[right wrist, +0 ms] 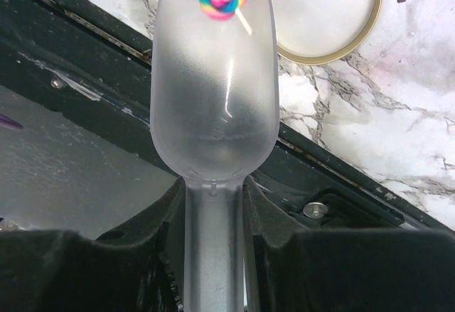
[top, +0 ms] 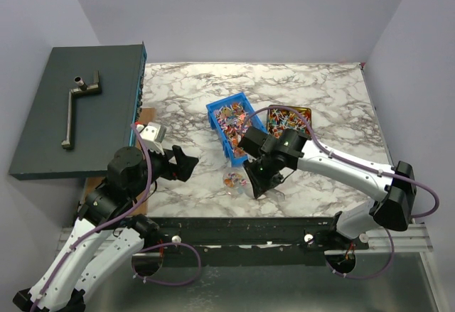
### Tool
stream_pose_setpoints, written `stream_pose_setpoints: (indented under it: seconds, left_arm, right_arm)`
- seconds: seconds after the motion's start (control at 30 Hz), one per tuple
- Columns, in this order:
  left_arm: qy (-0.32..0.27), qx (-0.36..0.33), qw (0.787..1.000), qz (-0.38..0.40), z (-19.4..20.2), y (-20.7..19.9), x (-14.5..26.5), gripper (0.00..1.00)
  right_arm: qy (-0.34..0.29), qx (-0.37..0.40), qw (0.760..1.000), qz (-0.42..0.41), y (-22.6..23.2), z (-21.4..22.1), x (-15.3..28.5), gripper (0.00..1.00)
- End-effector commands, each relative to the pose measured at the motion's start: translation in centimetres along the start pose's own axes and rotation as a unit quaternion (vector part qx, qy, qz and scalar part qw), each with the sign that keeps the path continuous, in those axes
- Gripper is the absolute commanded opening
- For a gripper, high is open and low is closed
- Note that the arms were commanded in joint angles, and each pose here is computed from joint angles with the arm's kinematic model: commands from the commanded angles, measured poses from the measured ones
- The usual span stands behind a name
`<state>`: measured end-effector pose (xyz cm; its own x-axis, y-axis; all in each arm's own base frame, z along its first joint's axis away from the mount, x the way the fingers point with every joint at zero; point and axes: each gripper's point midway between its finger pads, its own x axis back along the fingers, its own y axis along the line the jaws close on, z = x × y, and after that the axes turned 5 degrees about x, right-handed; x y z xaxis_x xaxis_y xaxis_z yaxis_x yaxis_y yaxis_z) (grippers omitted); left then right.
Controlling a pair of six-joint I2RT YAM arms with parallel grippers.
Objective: Pack the candies
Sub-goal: Place the fake candies in the packing bottle.
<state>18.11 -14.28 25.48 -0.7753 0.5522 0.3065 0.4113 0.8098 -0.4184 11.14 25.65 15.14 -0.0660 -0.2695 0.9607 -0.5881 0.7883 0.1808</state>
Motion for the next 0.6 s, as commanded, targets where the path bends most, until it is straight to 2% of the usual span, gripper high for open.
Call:
stream_pose_setpoints:
  seconds: [0.0,0.3,0.57]
  left_arm:
    - [-0.004,-0.008,1.0,0.012,0.1,-0.2,0.1,0.88]
    - [-0.005,-0.009,1.0,0.015,0.1,-0.3,0.2,0.88]
    - [-0.005,-0.009,1.0,0.015,0.1,-0.3,0.2,0.89]
  right_arm:
    - [0.024,0.0,1.0,-0.01,-0.1,0.4,0.6,0.01]
    - [0.02,-0.017,0.999,-0.03,-0.4,-0.2,2.0,0.01]
    - [-0.039,-0.028,0.999,0.007,-2.4,-2.7,3.5,0.01]
